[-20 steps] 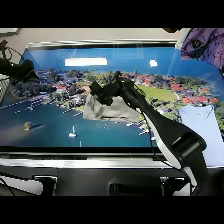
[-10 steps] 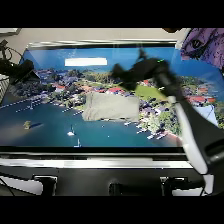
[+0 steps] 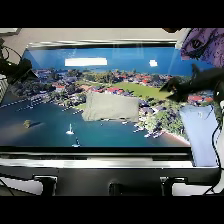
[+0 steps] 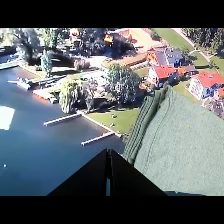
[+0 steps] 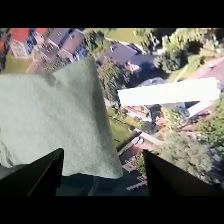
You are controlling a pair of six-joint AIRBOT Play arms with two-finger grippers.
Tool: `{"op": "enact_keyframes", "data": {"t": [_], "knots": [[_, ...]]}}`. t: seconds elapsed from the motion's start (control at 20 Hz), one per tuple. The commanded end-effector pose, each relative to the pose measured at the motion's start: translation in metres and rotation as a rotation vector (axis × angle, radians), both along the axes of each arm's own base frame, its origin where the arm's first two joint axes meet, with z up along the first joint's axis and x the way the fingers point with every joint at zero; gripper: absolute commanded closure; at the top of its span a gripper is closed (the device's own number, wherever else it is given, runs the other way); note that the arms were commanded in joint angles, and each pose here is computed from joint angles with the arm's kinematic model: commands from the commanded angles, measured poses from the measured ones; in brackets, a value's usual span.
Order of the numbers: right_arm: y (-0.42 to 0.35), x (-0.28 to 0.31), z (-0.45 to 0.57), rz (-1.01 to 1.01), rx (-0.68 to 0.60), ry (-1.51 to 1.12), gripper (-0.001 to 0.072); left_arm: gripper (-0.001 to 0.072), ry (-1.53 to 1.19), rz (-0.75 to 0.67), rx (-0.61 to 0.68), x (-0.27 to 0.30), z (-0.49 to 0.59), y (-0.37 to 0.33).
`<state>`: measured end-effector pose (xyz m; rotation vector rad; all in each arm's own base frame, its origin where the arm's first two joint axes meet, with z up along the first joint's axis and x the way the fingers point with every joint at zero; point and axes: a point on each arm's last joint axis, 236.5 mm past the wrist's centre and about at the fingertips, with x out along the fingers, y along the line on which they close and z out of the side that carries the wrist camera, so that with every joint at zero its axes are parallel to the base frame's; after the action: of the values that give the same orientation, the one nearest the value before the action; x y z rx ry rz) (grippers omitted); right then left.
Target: Fold the clothes and pants, and hang the long-sleeved shirts on hangers.
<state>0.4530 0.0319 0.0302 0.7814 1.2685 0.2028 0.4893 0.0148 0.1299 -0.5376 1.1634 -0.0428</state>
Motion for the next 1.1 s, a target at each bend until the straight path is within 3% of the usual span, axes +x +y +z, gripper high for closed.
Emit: {"op": "enact_keyframes", "data": {"t": [0.0,0.3,0.45,0.55,0.7,1.05], "knots": [[0.022,-0.022,-0.057,0.036,0.148,0.054,0.0176,0.0689,-0.005,0.003,0.001,0.001,0.000,0.001],[0.102,-0.021,-0.119,0.123,0.190,0.095,0.0185,0.0689,-0.009,0.004,0.002,0.003,0.000,0.001],[0.126,-0.015,-0.129,0.134,0.158,0.071,0.0233,0.0689,-0.007,0.002,0.002,0.003,-0.001,0.001],[0.136,-0.015,-0.130,0.145,0.148,0.060,0.0332,0.0689,-0.003,0.002,0.001,0.003,-0.003,0.001],[0.142,-0.013,-0.123,0.151,0.160,0.051,0.0684,0.0689,-0.001,0.002,0.001,0.003,-0.004,0.001],[0.060,0.061,-0.029,-0.055,0.152,-0.102,0.0684,0.0689,0.002,-0.004,0.001,0.002,-0.004,-0.001]]}}
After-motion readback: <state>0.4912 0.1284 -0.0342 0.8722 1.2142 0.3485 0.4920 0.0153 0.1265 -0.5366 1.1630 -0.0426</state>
